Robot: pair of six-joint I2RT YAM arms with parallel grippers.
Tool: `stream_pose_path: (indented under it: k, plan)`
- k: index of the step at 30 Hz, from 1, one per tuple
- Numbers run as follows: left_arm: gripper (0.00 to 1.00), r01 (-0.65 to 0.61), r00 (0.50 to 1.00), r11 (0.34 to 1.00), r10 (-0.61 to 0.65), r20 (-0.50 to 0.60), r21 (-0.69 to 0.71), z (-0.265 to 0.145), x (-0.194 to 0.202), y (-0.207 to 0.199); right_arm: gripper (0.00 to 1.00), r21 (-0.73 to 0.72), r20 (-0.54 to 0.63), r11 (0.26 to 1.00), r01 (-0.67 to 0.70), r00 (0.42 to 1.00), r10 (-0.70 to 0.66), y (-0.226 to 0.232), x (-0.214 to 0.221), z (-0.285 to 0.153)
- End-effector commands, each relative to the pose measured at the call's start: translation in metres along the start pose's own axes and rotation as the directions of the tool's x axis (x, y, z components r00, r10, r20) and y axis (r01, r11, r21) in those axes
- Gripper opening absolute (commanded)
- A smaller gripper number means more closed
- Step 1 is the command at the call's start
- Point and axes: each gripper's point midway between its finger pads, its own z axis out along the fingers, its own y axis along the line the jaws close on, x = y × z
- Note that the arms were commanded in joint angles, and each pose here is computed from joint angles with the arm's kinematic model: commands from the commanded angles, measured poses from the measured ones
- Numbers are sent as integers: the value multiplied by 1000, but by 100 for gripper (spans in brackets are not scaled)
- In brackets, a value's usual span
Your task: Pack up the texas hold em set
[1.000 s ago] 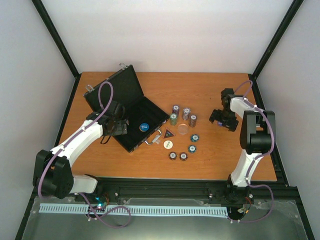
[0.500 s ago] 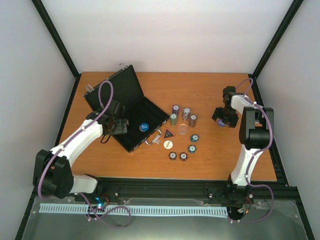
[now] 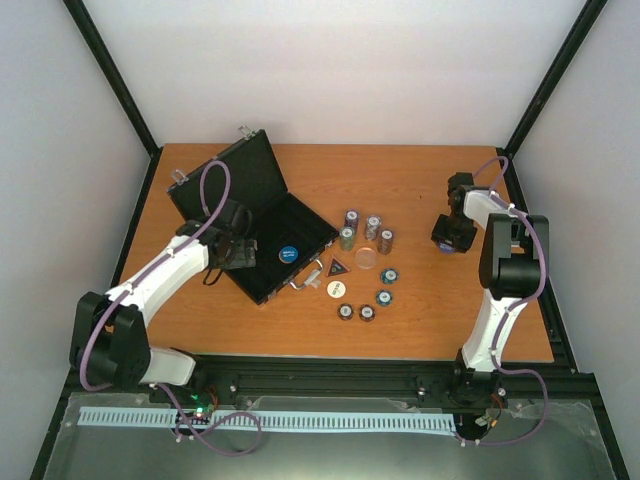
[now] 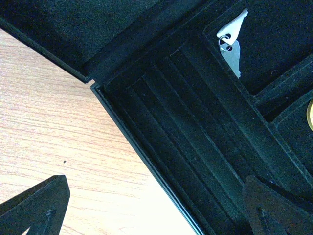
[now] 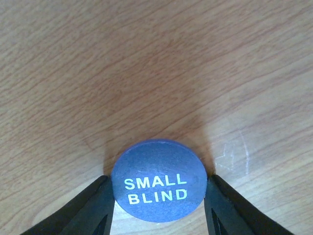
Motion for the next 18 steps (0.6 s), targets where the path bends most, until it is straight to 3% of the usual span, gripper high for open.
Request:
stream_pose_path:
  k: [1, 18]
  plan:
    - [100, 3, 999, 1000, -3, 39, 2, -7, -18, -3, 50, -58, -91, 998, -18, 996, 12, 8, 23, 26]
    - [100, -2, 999, 1000, 2, 42, 2, -6, -18, -3, 49, -160, -18, 987, 33, 999, -36, 34, 23, -39]
